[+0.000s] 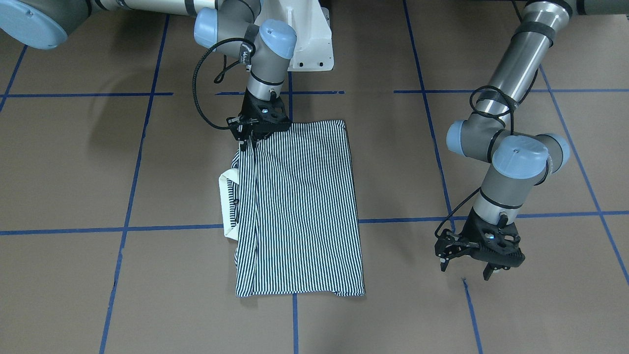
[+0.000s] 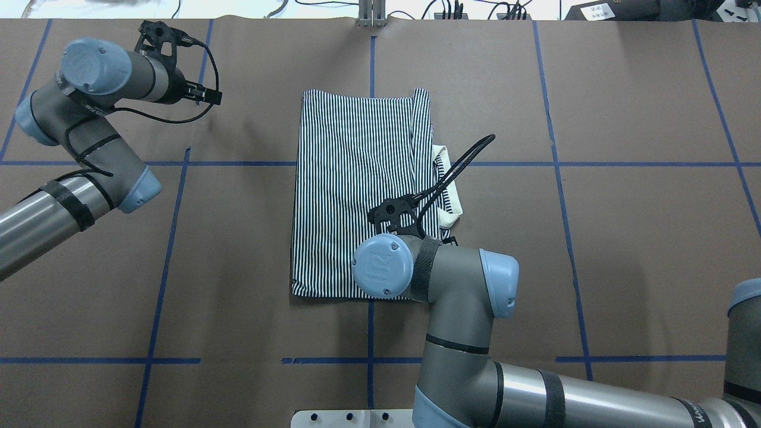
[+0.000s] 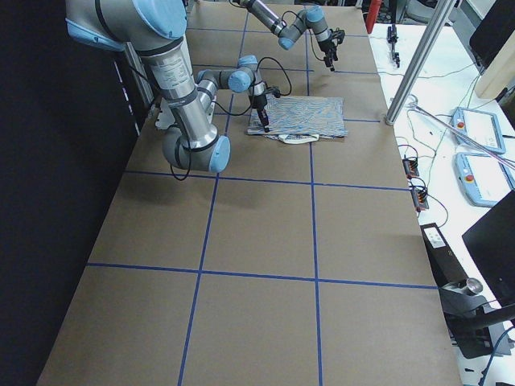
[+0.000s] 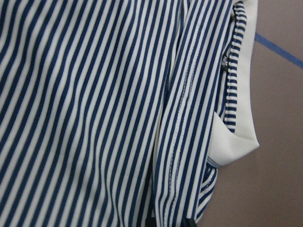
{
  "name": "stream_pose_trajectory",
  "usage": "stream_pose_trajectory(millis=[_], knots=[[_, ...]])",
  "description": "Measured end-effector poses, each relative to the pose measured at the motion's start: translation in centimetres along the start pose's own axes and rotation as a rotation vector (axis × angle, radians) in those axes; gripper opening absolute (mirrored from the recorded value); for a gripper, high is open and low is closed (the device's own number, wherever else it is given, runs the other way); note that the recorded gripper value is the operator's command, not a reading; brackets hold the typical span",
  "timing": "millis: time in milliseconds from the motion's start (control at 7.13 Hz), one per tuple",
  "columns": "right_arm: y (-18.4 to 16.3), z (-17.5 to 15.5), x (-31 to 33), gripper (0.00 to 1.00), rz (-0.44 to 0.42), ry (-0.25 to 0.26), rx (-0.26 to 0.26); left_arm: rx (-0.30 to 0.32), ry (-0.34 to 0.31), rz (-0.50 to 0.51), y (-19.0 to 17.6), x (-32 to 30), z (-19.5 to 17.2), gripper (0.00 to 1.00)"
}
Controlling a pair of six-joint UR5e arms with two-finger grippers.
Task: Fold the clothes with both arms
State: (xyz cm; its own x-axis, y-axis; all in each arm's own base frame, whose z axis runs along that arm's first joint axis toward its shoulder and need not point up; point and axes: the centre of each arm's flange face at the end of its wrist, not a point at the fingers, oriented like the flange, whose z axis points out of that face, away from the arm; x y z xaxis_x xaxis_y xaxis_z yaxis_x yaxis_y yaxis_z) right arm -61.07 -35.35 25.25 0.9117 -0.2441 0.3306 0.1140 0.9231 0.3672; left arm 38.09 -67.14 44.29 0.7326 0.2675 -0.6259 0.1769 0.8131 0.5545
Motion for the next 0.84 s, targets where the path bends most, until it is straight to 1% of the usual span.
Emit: stream_pose_trajectory(millis=[281, 561, 842], knots=[[-0.2, 0.0, 1.1, 0.22, -0.014, 0.009, 0.007, 0.0, 0.0, 0.0, 0.0, 0.0, 0.0, 1.0], [1.0, 0.2, 3.5, 0.23, -0.016, 0.01, 0.014, 0.0, 0.001, -0.005, 0.0, 0.1, 0.0, 1.0], [2.4, 0.9, 5.4, 0.23, -0.021, 0.03, 0.027, -0.001, 0.002, -0.006, 0.1, 0.2, 0.0, 1.0]])
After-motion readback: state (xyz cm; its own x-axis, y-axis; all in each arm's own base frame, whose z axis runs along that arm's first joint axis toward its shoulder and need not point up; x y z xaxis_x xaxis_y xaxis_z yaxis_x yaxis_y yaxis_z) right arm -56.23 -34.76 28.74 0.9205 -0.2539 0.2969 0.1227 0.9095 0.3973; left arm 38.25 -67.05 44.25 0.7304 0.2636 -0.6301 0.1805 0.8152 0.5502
